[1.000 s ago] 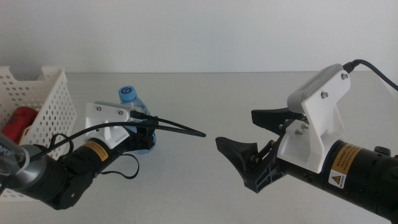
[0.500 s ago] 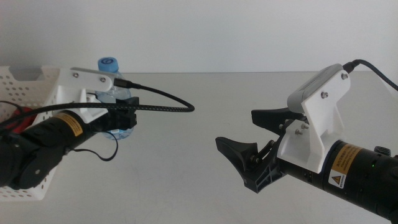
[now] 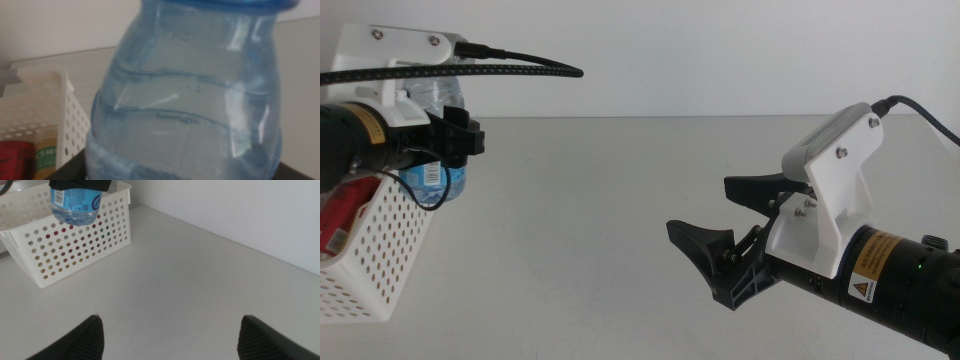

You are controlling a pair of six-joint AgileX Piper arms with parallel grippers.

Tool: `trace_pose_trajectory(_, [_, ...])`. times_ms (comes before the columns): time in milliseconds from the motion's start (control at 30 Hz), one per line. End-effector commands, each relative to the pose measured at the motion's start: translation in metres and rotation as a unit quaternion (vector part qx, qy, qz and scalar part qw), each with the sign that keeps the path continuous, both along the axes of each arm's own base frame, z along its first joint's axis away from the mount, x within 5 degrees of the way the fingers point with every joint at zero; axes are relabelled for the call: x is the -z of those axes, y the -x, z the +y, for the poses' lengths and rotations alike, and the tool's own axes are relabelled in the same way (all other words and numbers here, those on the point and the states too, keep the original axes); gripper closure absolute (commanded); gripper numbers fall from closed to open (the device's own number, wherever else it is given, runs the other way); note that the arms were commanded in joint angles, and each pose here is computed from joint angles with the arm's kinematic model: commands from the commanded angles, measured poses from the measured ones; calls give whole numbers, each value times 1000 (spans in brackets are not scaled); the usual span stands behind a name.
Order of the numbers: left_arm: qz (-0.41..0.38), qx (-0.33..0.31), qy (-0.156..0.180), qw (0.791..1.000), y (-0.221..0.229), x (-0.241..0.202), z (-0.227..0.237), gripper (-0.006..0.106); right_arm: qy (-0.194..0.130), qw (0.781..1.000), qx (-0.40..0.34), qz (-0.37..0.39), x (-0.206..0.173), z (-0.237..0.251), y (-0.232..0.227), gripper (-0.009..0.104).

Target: Use arms to grab the bottles and put them into the dustbin to the left of the table.

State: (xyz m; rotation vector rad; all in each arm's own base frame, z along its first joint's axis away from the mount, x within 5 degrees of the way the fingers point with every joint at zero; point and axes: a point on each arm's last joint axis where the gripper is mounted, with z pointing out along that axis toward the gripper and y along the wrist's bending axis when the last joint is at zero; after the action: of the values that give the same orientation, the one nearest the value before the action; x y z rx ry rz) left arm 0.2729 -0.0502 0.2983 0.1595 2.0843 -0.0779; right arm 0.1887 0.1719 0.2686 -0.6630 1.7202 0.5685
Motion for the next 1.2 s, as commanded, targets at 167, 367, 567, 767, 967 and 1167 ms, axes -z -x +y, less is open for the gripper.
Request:
trace_pose_trajectory(167, [-13,-19,-56,998,2,-45,9,102,-36,998,-4,-48,-21,0,0,24])
trace_pose_trajectory(367, [11,-72,-64,995,0,-62,30,102,-36,998,-4,-48,-21,0,0,24])
trace_pose_trajectory(567, [34,-120,-52,991,0,-63,63,102,-36,998,-4,-48,-21,0,0,24])
trace_pose_trajectory(767, [79,-105,-21,991,-2,-57,100,102,-35,998,-4,-48,-21,0,0,24])
trace_pose_trajectory(967, [88,-130,-11,988,-9,-56,127,102,-35,998,-4,-48,-20,0,0,24])
trace_pose_trajectory(1167, [131,-130,-25,982,-28,-35,137,102,-35,998,-4,-48,-20,0,0,24])
